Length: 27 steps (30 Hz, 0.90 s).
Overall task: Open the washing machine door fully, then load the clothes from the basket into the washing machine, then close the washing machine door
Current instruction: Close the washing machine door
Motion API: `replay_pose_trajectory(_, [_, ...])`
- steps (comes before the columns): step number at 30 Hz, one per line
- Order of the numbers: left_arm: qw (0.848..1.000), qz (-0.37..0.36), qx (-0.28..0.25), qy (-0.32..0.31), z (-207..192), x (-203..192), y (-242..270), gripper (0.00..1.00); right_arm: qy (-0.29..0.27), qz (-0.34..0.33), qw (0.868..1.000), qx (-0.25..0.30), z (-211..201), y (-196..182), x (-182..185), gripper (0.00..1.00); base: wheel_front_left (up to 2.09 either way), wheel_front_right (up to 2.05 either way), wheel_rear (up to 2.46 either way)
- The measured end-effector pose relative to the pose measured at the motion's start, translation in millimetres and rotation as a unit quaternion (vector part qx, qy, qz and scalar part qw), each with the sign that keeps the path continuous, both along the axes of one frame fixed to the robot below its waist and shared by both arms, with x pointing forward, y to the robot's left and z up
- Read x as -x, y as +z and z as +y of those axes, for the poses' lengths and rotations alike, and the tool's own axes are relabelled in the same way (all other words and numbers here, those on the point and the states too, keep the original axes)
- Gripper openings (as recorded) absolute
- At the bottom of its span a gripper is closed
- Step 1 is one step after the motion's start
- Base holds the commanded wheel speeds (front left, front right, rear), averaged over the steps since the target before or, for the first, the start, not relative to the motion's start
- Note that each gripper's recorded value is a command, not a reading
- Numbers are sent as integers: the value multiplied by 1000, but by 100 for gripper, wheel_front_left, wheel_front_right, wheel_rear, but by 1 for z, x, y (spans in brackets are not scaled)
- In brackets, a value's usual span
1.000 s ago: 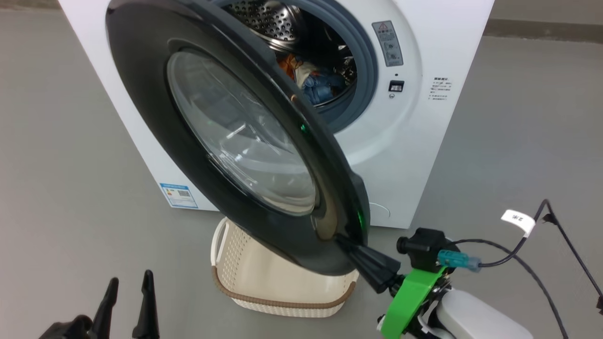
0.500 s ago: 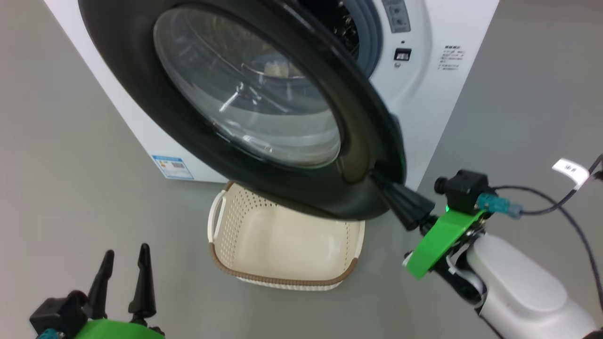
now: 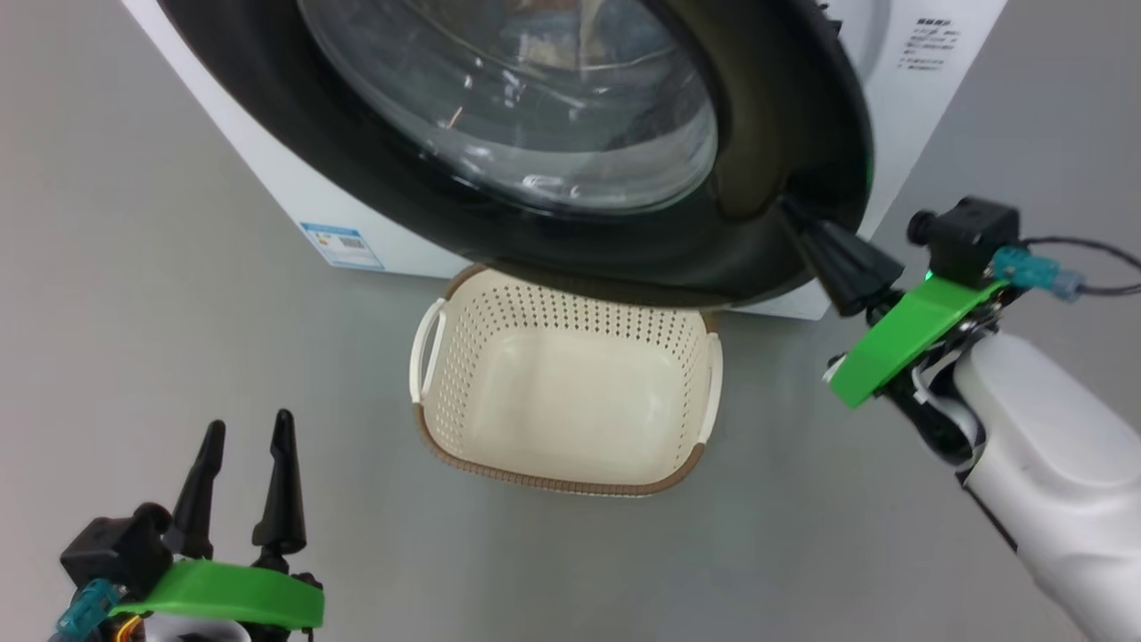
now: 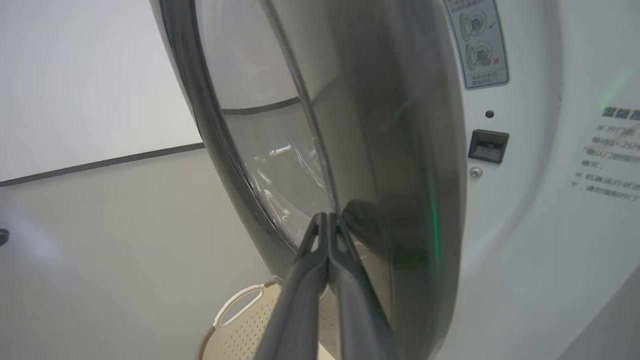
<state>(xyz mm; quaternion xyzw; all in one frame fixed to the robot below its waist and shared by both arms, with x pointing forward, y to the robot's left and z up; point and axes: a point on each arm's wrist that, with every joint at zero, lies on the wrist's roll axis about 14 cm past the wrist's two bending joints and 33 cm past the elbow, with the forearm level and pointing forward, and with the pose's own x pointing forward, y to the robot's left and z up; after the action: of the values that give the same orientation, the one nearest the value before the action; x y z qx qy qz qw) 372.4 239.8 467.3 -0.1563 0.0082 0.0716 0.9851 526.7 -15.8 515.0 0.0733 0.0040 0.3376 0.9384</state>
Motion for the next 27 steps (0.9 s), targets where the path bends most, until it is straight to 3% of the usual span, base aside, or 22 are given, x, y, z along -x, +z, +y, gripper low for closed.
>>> replay_pose_trajectory(17, [1000, 20, 0, 9, 4, -25, -18, 100, -38, -37, 998, -18, -11, 16, -82, 0, 0, 0, 0])
replay_pose_trajectory(27, [1000, 17, -2, 17, 9, -25, -16, 100, -36, -47, 998, -13, -4, 18, -88, 0, 0, 0, 0])
